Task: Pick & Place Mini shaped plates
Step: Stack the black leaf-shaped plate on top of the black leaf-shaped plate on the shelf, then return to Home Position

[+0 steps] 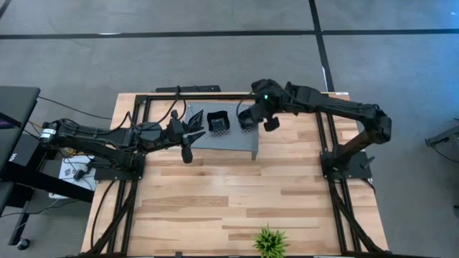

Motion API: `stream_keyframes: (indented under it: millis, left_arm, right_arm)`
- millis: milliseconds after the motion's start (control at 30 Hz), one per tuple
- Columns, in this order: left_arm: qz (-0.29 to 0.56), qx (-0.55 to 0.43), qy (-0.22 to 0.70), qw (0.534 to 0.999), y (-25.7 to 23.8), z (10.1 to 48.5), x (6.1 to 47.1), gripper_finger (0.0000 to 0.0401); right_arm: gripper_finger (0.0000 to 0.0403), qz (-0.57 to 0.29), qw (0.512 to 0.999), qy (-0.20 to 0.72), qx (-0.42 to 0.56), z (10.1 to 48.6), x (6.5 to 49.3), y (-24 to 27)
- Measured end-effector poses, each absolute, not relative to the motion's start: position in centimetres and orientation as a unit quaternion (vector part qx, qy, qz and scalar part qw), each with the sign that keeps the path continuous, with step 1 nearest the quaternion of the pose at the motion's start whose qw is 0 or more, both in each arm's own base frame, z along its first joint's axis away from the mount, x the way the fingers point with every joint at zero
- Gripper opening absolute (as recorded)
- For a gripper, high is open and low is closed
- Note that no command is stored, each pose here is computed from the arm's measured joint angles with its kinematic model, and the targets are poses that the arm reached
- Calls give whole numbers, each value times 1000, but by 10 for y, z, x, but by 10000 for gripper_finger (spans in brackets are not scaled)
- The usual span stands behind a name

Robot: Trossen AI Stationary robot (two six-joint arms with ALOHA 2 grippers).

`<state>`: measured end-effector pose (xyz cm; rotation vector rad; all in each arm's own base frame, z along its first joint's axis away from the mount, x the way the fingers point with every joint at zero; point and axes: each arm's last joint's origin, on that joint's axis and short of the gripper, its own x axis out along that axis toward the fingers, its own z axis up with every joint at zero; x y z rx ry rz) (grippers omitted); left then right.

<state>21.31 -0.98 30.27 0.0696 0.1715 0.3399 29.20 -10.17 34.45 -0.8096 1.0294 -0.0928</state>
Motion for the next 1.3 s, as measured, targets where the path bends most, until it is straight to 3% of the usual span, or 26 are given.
stream_keyframes:
  millis: [300,500,800,1133,1300]
  left_arm:
    - [169,36,89,981,-10,301,214,79]
    - [169,37,95,980,-10,299,217,79]
    - [169,37,96,980,-10,298,217,79]
    - [169,37,96,980,-10,298,217,79]
    - [169,38,96,980,-10,298,217,79]
  right_arm:
    - [0,-9,816,438,-376,347,288,-126]
    - [0,-12,851,426,-306,346,285,-133]
    - [3,-27,848,434,-304,346,285,-132]
    - [74,-29,855,431,-288,345,288,-126]
    - [98,-53,881,406,-237,350,293,-114]
